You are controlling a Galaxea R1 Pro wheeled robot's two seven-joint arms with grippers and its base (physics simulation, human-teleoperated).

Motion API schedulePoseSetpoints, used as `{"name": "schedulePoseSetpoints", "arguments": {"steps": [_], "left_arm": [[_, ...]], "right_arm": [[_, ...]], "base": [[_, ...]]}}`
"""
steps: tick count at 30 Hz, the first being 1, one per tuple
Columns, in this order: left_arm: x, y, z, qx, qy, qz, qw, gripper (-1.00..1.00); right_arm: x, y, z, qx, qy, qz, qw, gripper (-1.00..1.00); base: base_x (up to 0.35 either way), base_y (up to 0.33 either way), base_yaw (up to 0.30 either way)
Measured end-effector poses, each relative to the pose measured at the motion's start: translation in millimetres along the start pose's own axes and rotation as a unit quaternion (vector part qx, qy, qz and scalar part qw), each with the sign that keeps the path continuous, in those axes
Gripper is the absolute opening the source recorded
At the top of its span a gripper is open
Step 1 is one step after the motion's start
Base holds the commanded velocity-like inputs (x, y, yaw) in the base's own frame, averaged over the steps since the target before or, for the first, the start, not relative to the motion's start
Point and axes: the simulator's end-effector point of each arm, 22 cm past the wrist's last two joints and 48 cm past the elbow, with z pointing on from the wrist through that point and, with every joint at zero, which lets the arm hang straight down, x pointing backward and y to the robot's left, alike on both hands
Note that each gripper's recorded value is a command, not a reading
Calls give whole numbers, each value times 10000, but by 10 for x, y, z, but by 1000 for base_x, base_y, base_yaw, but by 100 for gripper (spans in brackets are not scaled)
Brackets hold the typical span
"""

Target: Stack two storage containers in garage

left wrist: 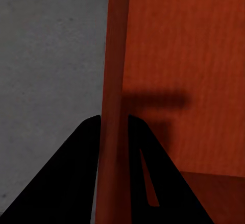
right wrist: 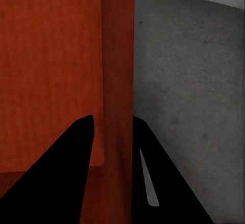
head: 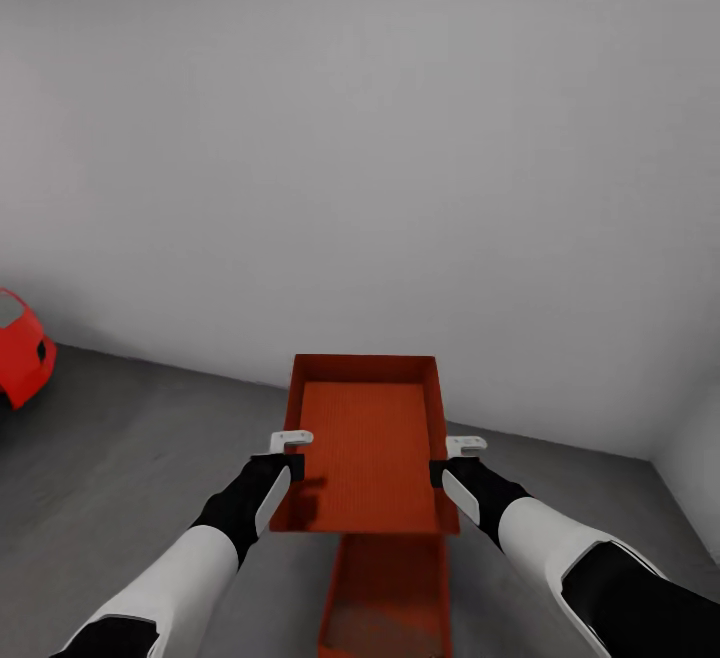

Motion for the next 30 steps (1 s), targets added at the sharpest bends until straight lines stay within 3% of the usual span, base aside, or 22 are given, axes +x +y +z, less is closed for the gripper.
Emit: {"name": "schedulePoseSetpoints", "arguments": {"steps": [24,30], "left_arm": [[-17,-1,-15,2,-18,-3,10000,-100],[-16,0,-15,1,-15,-1,10000,-100]], "right_arm": [[-20,-4,-16,1,-17,-1,10000,-100],[-17,-2,-15,-1,-14,0,10000,-100]], "base": [[0,0,-237],[0,0,-71]]}}
